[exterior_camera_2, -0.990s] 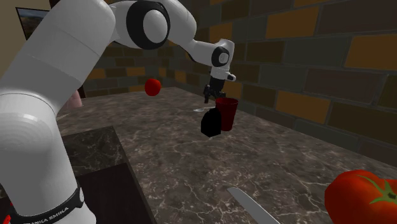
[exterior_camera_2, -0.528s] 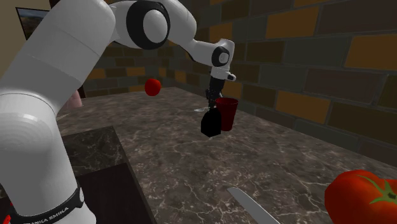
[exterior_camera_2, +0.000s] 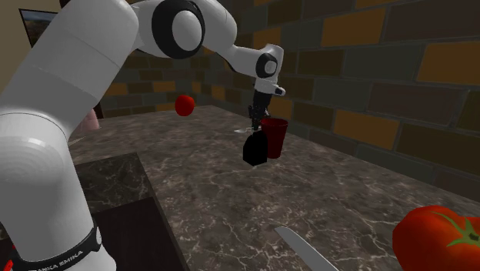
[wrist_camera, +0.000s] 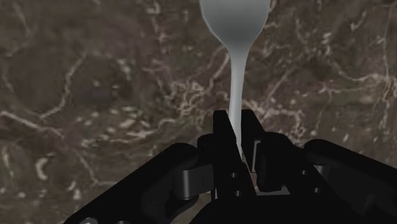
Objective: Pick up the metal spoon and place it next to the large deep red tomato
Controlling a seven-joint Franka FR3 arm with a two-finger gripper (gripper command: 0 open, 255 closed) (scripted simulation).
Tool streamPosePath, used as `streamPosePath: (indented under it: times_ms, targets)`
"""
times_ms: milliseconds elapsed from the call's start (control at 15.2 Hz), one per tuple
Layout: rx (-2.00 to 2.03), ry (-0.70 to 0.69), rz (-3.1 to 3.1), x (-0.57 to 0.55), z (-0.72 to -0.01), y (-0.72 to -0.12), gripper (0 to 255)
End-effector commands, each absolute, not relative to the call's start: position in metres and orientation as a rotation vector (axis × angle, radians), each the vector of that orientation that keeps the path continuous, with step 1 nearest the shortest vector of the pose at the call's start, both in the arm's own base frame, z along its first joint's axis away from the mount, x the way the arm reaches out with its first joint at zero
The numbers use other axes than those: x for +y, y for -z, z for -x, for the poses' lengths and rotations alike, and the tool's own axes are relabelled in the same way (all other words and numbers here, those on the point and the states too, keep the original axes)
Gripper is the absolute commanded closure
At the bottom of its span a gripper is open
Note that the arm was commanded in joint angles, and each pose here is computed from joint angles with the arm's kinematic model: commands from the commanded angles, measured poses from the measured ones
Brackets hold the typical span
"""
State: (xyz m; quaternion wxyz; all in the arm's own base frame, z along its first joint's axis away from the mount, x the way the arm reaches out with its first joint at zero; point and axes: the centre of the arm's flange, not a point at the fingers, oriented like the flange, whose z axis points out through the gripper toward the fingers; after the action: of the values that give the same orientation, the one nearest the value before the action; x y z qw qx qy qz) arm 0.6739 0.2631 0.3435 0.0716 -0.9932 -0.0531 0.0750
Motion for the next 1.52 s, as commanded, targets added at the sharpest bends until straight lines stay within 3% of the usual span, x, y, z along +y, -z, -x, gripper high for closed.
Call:
streamPosePath:
  times_ms: [0, 1452]
  targets:
    - [-0.160, -0.226, 2.985, 0.262, -0.674, -0.354, 255]
    - [-0.160, -0.226, 2.985, 0.262, -0.674, -0.470, 255]
